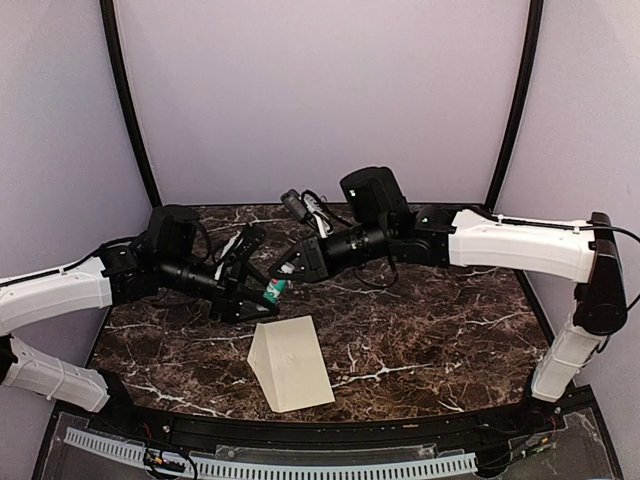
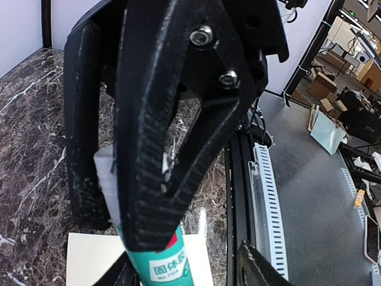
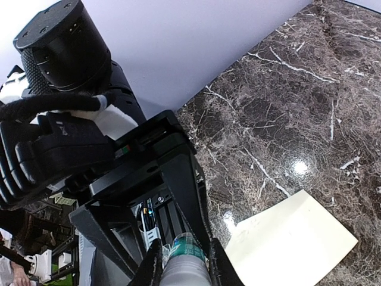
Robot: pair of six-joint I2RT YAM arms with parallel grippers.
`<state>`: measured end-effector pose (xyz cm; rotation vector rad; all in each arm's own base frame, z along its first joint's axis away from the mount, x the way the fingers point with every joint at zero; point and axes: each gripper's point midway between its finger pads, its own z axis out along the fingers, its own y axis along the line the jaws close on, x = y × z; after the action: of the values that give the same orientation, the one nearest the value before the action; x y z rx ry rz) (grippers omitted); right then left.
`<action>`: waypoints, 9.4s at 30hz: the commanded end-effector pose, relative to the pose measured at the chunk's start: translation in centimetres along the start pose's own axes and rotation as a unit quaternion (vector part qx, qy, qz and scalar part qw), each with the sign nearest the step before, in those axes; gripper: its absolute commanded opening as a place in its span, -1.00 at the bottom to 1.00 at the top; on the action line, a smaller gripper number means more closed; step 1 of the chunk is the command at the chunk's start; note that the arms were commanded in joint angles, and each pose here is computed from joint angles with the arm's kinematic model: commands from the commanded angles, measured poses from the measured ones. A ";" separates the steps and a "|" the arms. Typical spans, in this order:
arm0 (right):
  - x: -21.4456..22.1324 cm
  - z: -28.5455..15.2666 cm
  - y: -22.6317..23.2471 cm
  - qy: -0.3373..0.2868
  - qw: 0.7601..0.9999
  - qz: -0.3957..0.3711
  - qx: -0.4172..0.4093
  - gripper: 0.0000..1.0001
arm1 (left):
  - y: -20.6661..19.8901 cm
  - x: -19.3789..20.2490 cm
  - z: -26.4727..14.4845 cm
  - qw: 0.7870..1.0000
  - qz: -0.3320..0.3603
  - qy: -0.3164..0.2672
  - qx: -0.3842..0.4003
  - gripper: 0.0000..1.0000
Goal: Place the letter into the envelope and seal it
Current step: Open the solid glue cap from the solid glue, then place the solid glue cap at the center of the board, then unscrew the solid glue.
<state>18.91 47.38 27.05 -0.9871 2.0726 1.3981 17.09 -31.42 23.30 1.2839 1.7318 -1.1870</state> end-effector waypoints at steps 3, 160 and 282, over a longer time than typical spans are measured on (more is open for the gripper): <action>-0.5 0.0 1.4 -0.011 0.999 -0.017 -0.028 -0.76 | -0.7 -0.6 0.0 1.000 0.009 -0.011 0.020 -0.21; -6.9 -14.3 7.6 -0.266 0.944 -0.173 -0.093 0.38 | -3.6 -15.7 -5.6 0.966 0.063 -0.218 0.126 -1.00; -8.9 -8.8 7.1 -0.267 0.950 -0.157 0.043 -0.94 | -1.7 -11.3 -0.7 0.987 0.013 -0.151 0.056 -1.00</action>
<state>17.84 44.80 39.10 -0.8843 1.5158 1.3589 17.10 -35.13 33.42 1.1949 1.4099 -1.5405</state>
